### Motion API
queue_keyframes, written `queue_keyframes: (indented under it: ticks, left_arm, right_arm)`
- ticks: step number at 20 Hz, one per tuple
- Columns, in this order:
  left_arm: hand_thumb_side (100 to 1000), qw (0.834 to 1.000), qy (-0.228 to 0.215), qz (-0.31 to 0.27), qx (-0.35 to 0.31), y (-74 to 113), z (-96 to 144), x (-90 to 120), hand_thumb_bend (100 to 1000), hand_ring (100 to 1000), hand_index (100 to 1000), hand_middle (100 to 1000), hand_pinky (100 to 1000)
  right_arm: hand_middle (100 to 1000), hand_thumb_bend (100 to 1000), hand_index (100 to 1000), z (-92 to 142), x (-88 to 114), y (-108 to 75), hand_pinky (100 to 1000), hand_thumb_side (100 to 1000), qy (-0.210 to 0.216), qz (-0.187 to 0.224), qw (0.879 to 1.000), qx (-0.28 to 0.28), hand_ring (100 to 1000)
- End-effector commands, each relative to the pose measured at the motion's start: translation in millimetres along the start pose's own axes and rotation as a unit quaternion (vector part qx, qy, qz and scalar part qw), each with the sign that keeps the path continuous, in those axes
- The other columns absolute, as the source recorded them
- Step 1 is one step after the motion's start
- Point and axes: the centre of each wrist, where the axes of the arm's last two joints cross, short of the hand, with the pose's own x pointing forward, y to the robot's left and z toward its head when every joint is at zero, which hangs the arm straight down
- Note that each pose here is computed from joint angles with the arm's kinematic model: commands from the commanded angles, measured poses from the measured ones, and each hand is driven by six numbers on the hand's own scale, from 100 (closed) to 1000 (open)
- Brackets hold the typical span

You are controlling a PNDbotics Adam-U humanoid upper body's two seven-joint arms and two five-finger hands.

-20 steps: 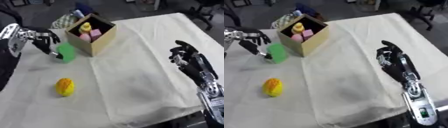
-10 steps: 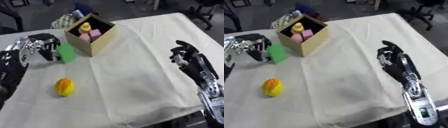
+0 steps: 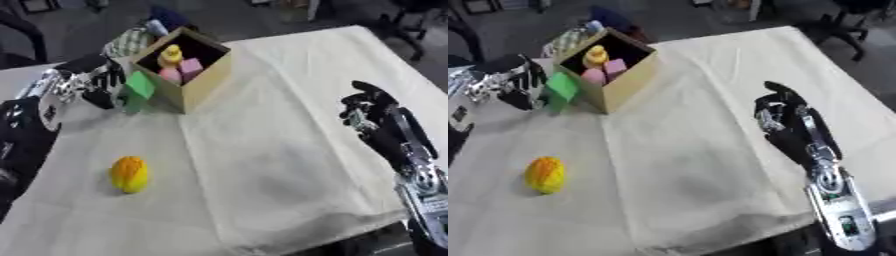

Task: Pick up objects on the table and place them in the box.

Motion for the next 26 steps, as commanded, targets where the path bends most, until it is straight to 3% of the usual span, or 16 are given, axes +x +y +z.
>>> queue_keyframes:
  ticks: [1,6,12,17,20,26]
  left_arm:
    - [148,1.000,0.000,-0.009,0.025,24.9,7,-5,258,479,632,462,486]
    - [141,0.996,-0.007,0.005,0.084,44.6,14,-1,119,434,568,407,431]
    - [138,0.984,-0.029,0.026,0.174,83.1,26,10,100,407,542,372,423]
    - [133,0.972,-0.061,0.038,0.225,109.7,19,41,100,404,539,367,418]
    - [133,0.972,-0.064,0.039,0.223,104.9,3,61,100,416,552,380,429]
    - [128,0.978,0.005,0.061,0.200,59.1,-31,76,102,454,591,416,455]
  right_arm:
    - [661,100,895,-3,5,-5.1,587,531,-0.009,0.010,1.000,-0.003,605]
    - [661,100,895,-3,5,-5.0,587,530,-0.009,0.010,1.000,-0.003,604]
    - [661,100,895,-2,4,-5.2,587,531,-0.007,0.011,1.000,-0.002,604]
    - [661,100,894,-2,3,-2.8,587,531,-0.006,0.009,1.000,0.004,604]
    - [661,100,894,-3,3,-0.3,587,532,-0.006,0.006,1.000,0.009,604]
    - [661,100,894,-5,4,2.7,587,535,-0.008,0.003,1.000,0.016,604]
